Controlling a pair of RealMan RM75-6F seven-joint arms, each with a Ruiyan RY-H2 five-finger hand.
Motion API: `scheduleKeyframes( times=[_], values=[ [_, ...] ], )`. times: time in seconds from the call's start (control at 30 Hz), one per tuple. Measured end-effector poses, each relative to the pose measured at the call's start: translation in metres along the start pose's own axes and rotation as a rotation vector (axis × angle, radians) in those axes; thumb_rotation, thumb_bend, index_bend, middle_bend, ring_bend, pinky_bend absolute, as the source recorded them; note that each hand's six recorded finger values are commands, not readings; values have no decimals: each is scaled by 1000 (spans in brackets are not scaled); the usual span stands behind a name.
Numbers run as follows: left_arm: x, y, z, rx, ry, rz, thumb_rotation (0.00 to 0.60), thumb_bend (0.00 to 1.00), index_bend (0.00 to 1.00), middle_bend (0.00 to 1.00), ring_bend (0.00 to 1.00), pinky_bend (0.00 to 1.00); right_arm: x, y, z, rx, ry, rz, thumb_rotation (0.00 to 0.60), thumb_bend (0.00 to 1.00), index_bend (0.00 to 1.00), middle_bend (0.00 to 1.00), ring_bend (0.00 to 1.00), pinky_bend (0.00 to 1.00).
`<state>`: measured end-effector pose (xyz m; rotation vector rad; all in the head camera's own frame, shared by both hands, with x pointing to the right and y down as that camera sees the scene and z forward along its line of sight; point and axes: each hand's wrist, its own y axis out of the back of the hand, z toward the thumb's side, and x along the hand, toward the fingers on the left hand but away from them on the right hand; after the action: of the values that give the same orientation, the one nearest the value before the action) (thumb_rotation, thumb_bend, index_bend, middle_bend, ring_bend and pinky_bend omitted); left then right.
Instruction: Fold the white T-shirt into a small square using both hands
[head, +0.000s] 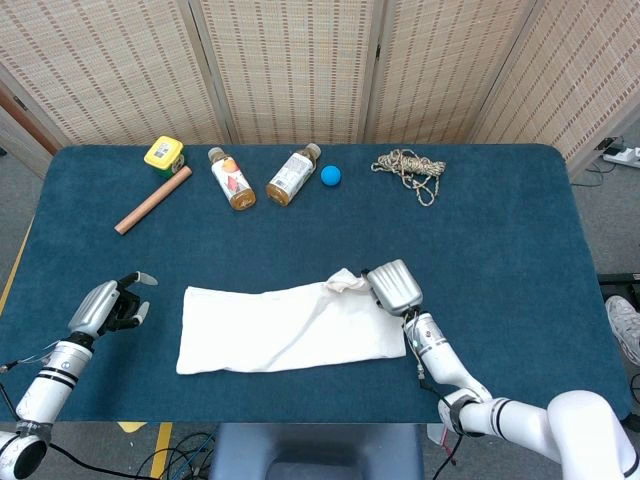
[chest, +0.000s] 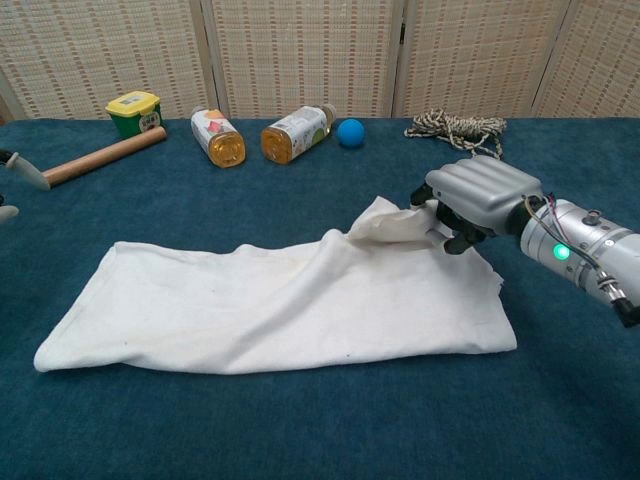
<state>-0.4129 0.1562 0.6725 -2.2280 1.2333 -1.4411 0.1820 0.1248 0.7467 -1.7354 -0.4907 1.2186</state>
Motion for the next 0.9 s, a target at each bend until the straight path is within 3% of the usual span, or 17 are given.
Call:
scheduleKeyframes(
  times=[0.3,0.47,0.63,0.9],
  values=[
    [1,-1,5,0,-9,-4,600,518,339,920,849,960,18,-8,9,-1,32,24,600,531,621,918,969,1000],
    [0,-1,3,0,-5,-5,600,518,339,920,849,960,25,-7,10,16,44,47,600,534,471,924,969,1000],
    [0,-1,3,0,-4,-7,600,518,339,920,849,960,38,-5,8,54,63,78,600,480,226,925,970,1000],
    [0,0,6,4,-12,-6,600,518,339,920,849,960,57,-8,8,71,82,131,600,453,166,926,970,1000]
  ],
)
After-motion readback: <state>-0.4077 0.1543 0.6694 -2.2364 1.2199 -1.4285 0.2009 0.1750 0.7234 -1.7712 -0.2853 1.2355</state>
